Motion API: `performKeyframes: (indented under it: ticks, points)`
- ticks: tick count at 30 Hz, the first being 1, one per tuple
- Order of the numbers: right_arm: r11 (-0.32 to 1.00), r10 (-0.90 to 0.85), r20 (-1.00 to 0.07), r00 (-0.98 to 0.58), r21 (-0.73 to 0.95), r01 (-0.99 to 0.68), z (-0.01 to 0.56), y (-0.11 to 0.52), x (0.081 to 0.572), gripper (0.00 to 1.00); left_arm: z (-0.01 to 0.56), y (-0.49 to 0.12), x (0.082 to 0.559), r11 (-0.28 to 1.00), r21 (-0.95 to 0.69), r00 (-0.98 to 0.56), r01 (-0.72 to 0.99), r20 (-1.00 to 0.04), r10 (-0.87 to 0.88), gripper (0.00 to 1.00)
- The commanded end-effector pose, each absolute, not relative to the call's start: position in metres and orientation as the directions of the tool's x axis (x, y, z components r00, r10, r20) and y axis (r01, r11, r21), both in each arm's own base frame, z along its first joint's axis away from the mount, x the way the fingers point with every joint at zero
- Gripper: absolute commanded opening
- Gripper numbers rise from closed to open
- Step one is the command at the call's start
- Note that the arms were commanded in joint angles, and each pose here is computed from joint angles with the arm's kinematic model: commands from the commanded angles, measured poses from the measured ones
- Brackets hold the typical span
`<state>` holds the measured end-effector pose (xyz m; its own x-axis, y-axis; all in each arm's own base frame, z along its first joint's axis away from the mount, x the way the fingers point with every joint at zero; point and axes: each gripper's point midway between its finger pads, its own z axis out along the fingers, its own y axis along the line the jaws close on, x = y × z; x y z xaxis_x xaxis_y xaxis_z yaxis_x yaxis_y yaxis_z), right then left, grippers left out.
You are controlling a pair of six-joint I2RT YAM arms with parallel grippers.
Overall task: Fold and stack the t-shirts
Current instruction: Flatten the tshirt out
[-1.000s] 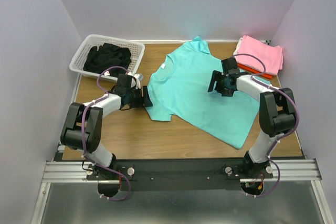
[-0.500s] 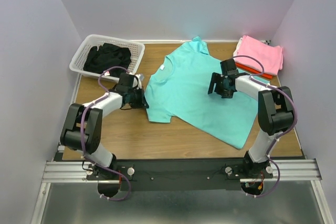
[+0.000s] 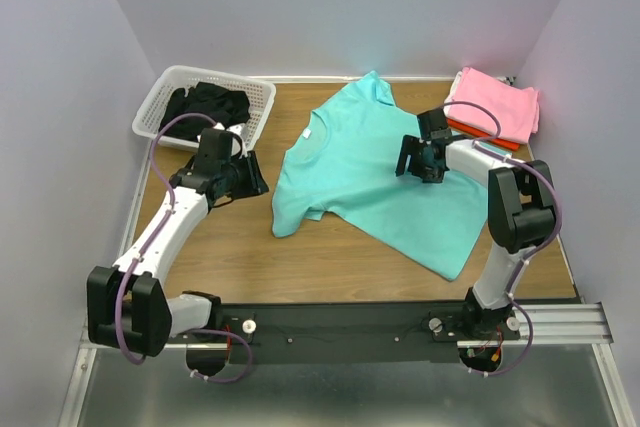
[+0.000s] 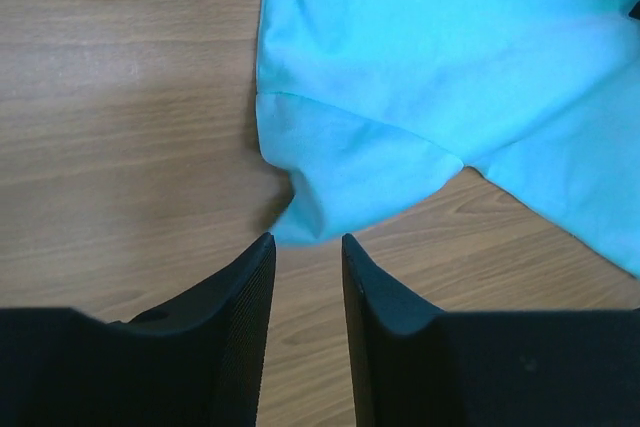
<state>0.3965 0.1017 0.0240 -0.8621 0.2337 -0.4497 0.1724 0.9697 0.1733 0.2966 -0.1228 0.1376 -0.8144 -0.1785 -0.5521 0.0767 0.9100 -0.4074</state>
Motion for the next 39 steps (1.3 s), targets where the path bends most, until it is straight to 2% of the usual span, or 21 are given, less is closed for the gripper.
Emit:
performKeyframes:
  ticks: [1,6,10,22,30,39]
  points:
    - [0.979,0.202,-0.332,-0.921,0.096,0.181,-0.013,0.093,0.370,0.84,0.121,-0.113,0.279,0.921,-0.388,-0.843,0.004,-0.497,-0.206,0.47]
    - [0.979,0.193,-0.353,-0.916,0.126,0.158,0.000,0.099,0.377,0.84,0.107,-0.129,0.281,0.887,-0.460,-0.855,0.031,-0.471,-0.215,0.54]
    - [0.980,0.180,-0.392,-0.902,0.151,0.130,0.018,0.103,0.384,0.84,0.108,-0.141,0.298,0.860,-0.504,-0.842,0.074,-0.494,-0.218,0.60]
    - [0.982,0.179,-0.370,-0.911,0.124,0.142,0.009,0.097,0.375,0.84,0.085,-0.179,0.353,0.804,-0.573,-0.866,0.161,-0.472,-0.163,0.61]
    - [0.983,0.174,-0.383,-0.907,0.123,0.137,0.012,0.099,0.386,0.84,0.048,-0.182,0.364,0.817,-0.563,-0.901,0.121,-0.408,-0.148,0.61]
    - [0.986,0.161,-0.380,-0.911,0.106,0.130,0.011,0.098,0.394,0.84,0.033,-0.186,0.414,0.845,-0.527,-0.887,0.096,-0.430,-0.167,0.63]
